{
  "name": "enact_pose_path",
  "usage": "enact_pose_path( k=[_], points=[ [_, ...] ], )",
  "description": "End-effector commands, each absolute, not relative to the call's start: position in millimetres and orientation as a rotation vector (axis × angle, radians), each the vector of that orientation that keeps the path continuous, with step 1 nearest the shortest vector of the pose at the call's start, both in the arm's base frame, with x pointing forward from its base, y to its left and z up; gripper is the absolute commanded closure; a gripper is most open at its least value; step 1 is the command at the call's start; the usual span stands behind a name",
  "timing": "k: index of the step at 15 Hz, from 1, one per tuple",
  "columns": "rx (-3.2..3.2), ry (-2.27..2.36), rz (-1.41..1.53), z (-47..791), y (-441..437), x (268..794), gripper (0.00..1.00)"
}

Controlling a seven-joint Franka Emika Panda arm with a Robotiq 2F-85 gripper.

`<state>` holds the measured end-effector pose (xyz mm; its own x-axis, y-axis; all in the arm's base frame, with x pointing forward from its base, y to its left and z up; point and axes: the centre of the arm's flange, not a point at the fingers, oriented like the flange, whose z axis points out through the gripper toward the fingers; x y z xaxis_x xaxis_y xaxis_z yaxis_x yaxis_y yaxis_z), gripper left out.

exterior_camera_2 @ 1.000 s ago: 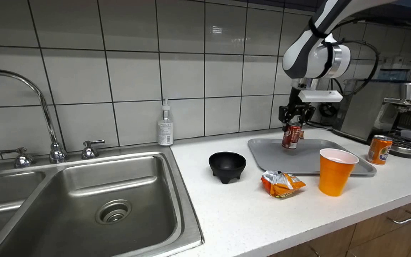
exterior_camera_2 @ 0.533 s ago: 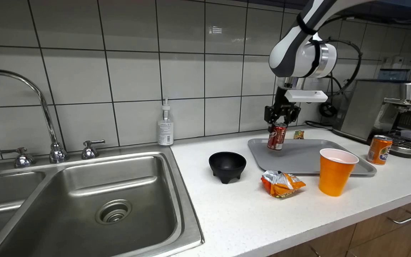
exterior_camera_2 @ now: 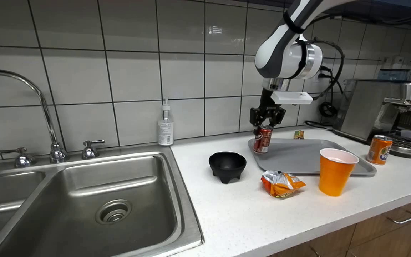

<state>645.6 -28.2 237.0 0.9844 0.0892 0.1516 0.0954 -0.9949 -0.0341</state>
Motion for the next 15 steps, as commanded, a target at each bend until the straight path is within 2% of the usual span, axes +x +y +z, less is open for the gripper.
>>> enact_pose_path(
  k=[1, 15],
  points=[
    [-3.073, -0.221, -0.268, 253, 0, 636, 0.62],
    [-3.045, -0.437, -0.25, 236, 80, 630, 0.62]
  ],
)
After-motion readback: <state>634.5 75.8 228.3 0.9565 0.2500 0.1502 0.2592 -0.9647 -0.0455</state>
